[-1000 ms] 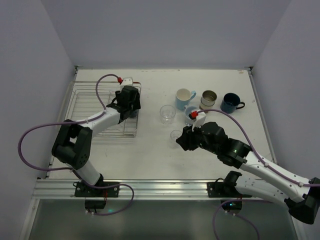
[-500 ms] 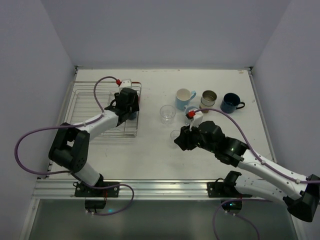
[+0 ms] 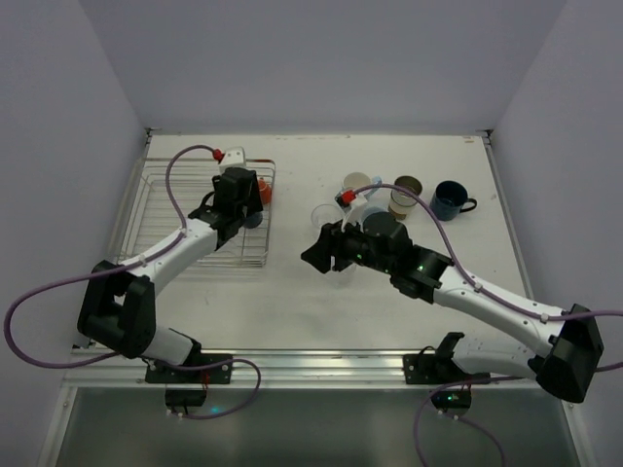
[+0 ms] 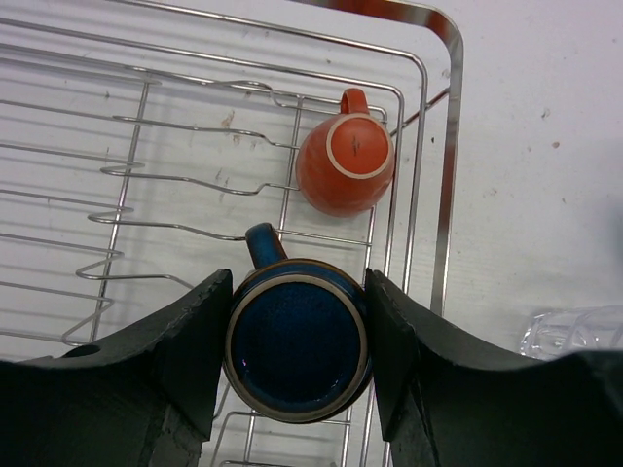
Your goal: Unload the cups from the dish rack
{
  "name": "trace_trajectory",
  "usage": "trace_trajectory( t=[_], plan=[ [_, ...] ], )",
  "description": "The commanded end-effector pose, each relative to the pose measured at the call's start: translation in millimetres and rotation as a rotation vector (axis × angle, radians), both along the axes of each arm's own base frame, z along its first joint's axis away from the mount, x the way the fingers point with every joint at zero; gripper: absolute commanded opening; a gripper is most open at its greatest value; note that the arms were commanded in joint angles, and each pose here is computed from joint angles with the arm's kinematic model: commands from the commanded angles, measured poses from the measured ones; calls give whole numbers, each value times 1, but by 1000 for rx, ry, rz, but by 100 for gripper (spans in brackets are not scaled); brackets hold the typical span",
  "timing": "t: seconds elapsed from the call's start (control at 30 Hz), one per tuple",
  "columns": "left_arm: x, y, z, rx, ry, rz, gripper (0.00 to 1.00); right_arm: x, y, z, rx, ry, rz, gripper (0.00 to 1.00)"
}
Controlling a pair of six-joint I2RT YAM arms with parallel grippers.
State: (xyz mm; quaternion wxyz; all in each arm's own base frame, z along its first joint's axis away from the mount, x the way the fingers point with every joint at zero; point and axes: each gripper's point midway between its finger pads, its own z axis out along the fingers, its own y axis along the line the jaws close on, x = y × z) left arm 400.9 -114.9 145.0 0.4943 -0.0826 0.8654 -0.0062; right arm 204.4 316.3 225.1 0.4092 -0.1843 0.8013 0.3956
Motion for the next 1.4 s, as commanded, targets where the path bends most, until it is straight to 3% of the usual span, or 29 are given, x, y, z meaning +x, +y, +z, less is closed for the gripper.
trace_trajectory(
  t=[0.0,0.2,0.7,0.9,1.17,1.37],
  plan=[
    [2,9,37,-54,-105,31,0,17,32,67,233,-65,-10,57],
    [-11,19,55,-116,-155,34,0,33,72,73,301,-9,28,73],
    [-44,21,95,-260,-243,-31,0,68,116,49,431,147,76,73],
    [-59,11,123,-349,-295,-91,0,87,108,52,509,150,57,72],
    [-85,-24,143,-572,-330,-248,0,73,114,56,546,157,204,79],
    [-91,-31,156,-629,-364,-285,0,66,107,61,588,150,205,80]
  ],
)
